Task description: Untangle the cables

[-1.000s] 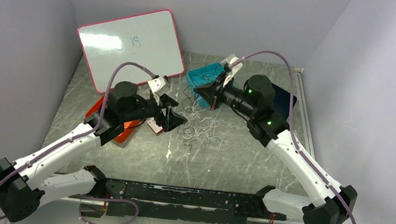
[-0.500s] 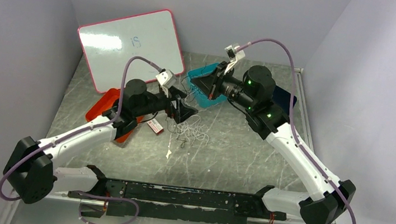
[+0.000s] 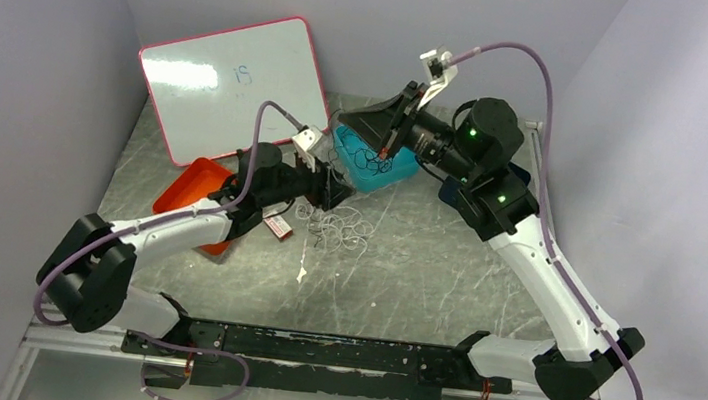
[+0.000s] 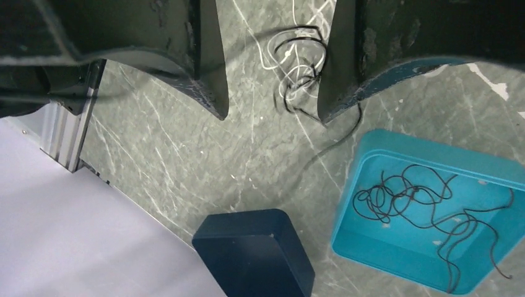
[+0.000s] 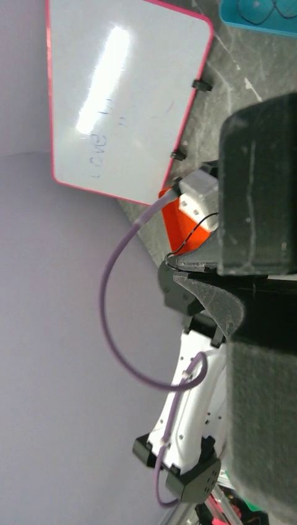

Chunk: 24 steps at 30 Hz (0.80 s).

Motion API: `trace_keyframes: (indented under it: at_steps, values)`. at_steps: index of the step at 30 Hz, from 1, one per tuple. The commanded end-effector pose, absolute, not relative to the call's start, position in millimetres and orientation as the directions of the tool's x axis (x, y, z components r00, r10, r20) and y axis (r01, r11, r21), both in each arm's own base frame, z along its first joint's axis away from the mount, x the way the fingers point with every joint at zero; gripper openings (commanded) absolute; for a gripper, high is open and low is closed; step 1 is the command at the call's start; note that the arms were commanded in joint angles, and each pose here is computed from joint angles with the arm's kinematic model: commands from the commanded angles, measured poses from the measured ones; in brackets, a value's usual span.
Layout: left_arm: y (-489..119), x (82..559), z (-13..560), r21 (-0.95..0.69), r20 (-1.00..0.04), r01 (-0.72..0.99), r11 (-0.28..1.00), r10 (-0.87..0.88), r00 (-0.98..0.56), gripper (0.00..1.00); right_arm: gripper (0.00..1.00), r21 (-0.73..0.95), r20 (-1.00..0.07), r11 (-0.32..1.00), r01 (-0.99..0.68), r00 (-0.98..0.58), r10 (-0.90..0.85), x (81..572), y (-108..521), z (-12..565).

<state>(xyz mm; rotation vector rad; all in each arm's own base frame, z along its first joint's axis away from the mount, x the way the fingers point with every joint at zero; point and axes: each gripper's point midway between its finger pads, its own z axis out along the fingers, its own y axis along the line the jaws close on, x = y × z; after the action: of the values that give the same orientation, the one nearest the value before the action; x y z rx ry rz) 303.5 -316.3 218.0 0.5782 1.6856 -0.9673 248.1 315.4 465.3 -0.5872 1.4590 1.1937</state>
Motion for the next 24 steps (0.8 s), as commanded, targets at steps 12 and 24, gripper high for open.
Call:
trace_keyframes:
  at_steps: [12, 24]
  values:
    - [-325, 247, 167, -0.426, -0.892, 0.795, 0.432, -0.055, -0.448, 0.59, 0.00, 0.174, -0.916, 0.597, -0.783, 0.093, 0.389, 258, 258, 577]
    - [-324, 220, 127, -0.504, -0.841, 0.750, 0.428, -0.042, -0.540, 0.57, 0.00, 0.131, -0.871, 0.695, -0.707, 0.253, 0.421, 255, 225, 623]
